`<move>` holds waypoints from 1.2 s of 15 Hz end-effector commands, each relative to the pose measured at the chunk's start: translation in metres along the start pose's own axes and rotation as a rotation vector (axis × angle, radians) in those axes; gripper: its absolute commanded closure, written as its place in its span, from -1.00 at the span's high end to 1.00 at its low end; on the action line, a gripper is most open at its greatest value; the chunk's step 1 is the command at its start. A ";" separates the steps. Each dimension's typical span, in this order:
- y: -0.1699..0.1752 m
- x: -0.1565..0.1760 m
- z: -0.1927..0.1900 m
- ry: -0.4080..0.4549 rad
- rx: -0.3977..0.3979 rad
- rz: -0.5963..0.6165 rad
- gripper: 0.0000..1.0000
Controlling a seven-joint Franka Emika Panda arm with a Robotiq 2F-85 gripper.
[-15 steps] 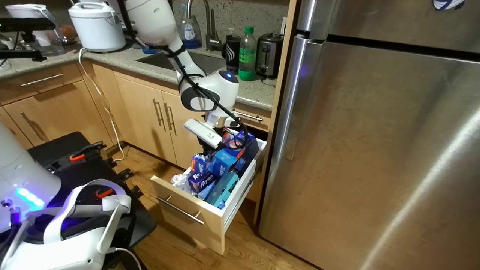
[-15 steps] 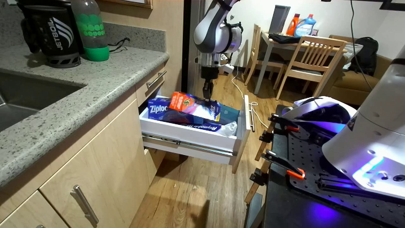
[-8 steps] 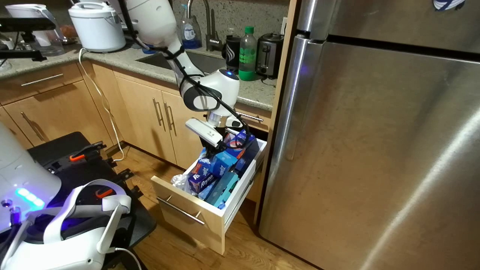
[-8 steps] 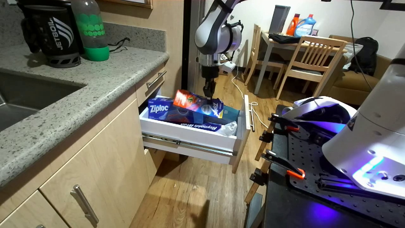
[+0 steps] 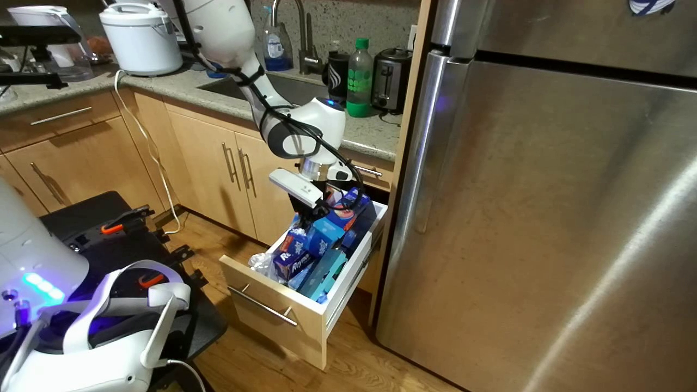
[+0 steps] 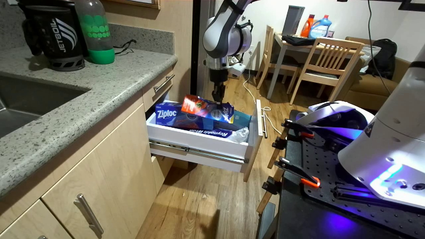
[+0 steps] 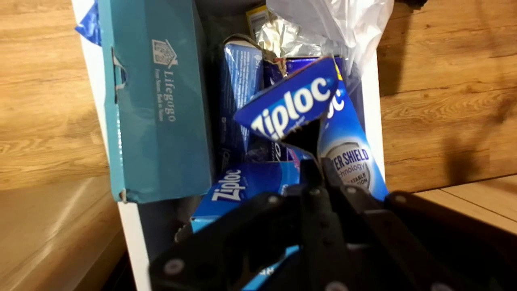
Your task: Put the box inside the drawer
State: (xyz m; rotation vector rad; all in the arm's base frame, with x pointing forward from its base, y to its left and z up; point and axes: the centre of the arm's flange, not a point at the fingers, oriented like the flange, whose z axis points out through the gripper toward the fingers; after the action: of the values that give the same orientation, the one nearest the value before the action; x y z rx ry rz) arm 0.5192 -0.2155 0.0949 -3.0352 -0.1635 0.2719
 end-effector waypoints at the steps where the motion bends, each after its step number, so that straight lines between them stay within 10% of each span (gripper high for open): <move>1: 0.003 0.007 -0.013 -0.005 -0.030 0.021 -0.92; 18: -0.058 0.038 -0.041 0.013 -0.277 0.202 -0.92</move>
State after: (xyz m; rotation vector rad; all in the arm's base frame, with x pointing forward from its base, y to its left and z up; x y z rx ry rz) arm 0.5545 -0.1592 0.1230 -3.2885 0.0879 0.2980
